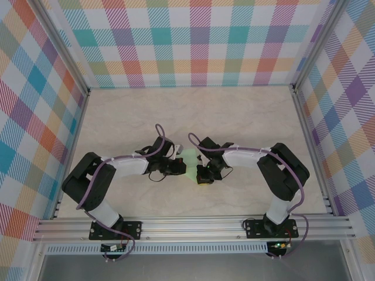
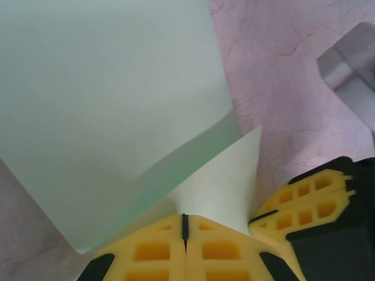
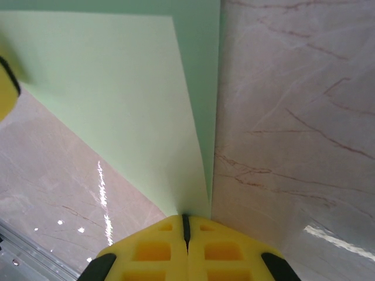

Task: Fold a paper plane with a square sheet of paper (fold left side to right side)
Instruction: Third fold the triangle at the center of the table.

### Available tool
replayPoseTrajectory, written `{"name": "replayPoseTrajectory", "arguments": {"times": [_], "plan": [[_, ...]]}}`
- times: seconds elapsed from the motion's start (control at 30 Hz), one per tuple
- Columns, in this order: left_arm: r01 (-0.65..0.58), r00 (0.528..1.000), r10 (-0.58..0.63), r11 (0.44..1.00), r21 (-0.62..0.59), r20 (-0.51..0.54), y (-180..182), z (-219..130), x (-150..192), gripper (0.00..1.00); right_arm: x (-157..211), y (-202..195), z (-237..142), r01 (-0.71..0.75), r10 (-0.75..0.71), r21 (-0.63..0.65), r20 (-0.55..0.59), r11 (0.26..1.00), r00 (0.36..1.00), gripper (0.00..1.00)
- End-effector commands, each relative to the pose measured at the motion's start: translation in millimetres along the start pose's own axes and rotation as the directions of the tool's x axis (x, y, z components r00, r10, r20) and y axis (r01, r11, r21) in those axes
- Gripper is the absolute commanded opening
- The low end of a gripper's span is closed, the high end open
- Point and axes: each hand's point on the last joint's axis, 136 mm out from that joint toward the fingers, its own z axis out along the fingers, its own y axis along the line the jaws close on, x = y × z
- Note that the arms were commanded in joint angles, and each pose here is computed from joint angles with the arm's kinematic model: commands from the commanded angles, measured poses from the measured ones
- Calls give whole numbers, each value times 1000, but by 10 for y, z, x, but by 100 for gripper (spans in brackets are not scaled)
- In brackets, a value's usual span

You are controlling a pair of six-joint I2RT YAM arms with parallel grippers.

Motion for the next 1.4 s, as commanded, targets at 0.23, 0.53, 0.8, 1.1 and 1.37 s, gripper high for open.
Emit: {"name": "replayPoseTrajectory", "arguments": {"times": [0.23,0.53,0.8,1.1,1.37], "plan": [[15,1000,-14,990,-142,4,431,109,0,0,307,-639,209,-35,61,254,-94,967,994,0],[120,991,-106,974,-193,82,781,-116,-144,0,320,-661,220,-36,63,257,-95,966,993,0],[101,989,-84,986,-134,123,608,-349,-262,1,327,-650,225,-38,64,252,-97,967,993,0],[-7,986,-9,995,98,164,-146,-576,-223,2,305,-644,202,-44,66,253,-81,966,994,0],[-49,995,36,989,141,95,-390,-232,-145,2,321,-656,203,-47,71,256,-84,966,994,0]]}}
